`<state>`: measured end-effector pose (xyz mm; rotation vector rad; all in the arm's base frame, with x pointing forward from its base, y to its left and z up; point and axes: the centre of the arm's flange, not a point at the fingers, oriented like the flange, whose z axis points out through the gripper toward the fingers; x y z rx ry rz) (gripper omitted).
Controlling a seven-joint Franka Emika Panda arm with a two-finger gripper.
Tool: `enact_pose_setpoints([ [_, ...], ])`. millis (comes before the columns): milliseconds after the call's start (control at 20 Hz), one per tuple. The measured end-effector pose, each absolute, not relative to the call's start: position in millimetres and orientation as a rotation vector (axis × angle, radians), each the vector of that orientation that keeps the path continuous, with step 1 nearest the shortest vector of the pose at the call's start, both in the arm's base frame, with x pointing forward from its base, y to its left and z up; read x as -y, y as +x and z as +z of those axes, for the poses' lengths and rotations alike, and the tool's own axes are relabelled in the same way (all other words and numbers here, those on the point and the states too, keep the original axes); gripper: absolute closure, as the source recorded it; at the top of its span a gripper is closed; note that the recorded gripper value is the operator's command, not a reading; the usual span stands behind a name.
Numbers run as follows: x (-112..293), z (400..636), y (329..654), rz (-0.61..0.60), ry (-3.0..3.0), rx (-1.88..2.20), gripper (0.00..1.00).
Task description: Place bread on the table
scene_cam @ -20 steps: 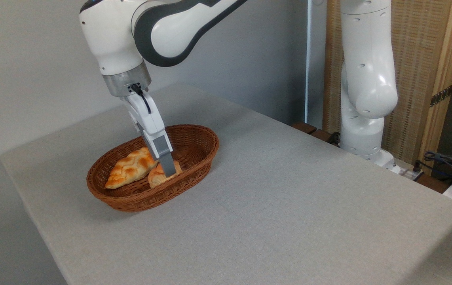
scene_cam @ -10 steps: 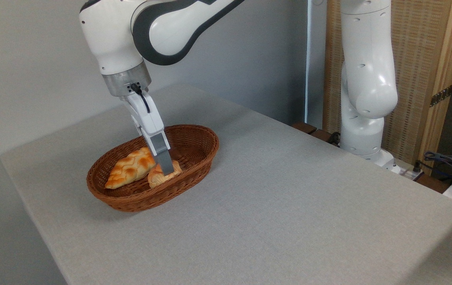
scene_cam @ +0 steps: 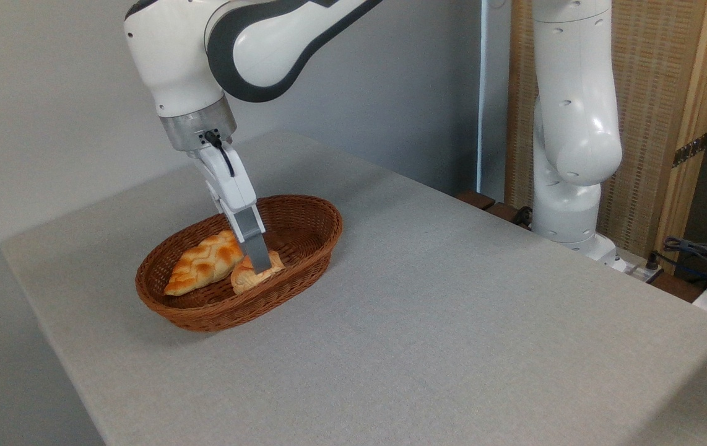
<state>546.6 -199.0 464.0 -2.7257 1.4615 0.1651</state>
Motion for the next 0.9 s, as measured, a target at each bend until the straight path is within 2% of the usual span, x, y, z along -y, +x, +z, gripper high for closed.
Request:
enact_pose_setpoints([
  [500, 200.0, 470.0, 548.5, 0.145, -2.725, -1.461, 0.76],
  [900, 190.7, 525.7, 556.6, -0.025, -2.749, -1.437, 0.75],
])
